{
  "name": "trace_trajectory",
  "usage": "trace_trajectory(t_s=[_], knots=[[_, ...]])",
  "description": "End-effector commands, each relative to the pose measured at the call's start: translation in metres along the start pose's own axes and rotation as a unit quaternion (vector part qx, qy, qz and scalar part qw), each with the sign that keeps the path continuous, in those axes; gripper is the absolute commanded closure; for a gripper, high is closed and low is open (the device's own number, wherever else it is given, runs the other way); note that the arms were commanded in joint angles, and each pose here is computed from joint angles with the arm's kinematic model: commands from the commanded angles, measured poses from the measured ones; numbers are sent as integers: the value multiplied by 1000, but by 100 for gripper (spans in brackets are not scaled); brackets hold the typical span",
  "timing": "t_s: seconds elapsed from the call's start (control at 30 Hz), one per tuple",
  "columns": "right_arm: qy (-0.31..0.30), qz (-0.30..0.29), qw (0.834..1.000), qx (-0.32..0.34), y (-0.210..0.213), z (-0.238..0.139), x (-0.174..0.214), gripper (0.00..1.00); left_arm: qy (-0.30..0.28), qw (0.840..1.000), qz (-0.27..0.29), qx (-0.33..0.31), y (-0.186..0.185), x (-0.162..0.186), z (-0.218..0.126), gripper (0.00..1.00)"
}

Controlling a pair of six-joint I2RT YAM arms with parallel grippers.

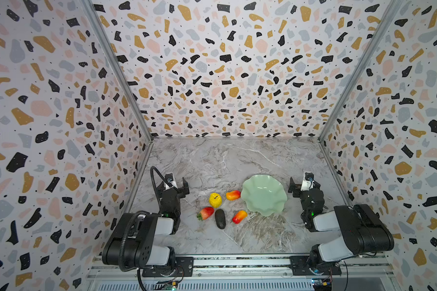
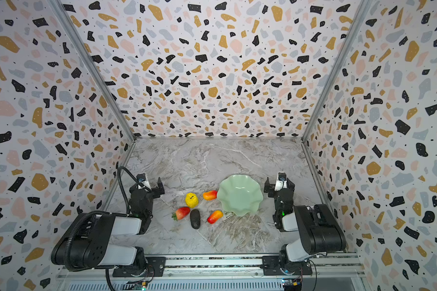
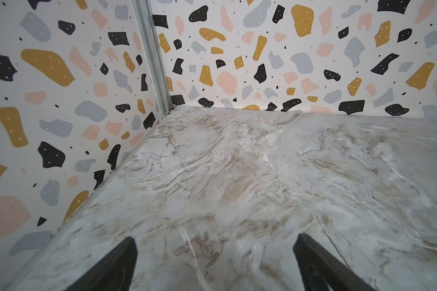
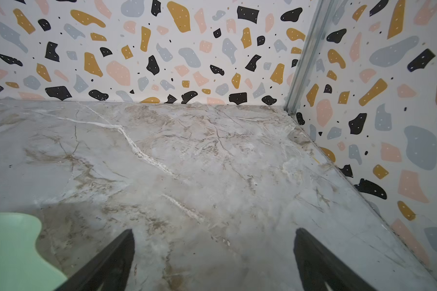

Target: Place and organize the fake fruits in the fruit bowl

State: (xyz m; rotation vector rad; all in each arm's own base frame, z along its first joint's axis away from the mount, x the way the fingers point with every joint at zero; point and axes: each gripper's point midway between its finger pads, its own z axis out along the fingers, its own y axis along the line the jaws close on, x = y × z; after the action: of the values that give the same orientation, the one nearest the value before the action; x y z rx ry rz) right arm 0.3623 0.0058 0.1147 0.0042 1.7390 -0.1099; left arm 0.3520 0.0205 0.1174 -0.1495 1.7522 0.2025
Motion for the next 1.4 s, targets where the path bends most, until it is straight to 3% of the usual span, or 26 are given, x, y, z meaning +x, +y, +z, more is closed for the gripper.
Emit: trace_trajectory(t_s=[0.0,1.17,1.23,1.3,1.37], knots=[[-13,6,1000,3,-2,2,-10,1,-31,999,-4,-8,4,-16,-2,0],[-13,6,1000,1,-1,2,-10,1,-30,999,-10,-19,8,-16,-2,1],[-15,6,1000,2,-2,2,-11,1,-44,998,-24,-39,15,-26,-3,0],[-24,0,1000,6,-2,3,-19,1,-19,997,-27,-66,22,-45,2,0],[7,-14,1000,11,2,14,-37,1,-9,997,-27,-72,23,-76,4,0]])
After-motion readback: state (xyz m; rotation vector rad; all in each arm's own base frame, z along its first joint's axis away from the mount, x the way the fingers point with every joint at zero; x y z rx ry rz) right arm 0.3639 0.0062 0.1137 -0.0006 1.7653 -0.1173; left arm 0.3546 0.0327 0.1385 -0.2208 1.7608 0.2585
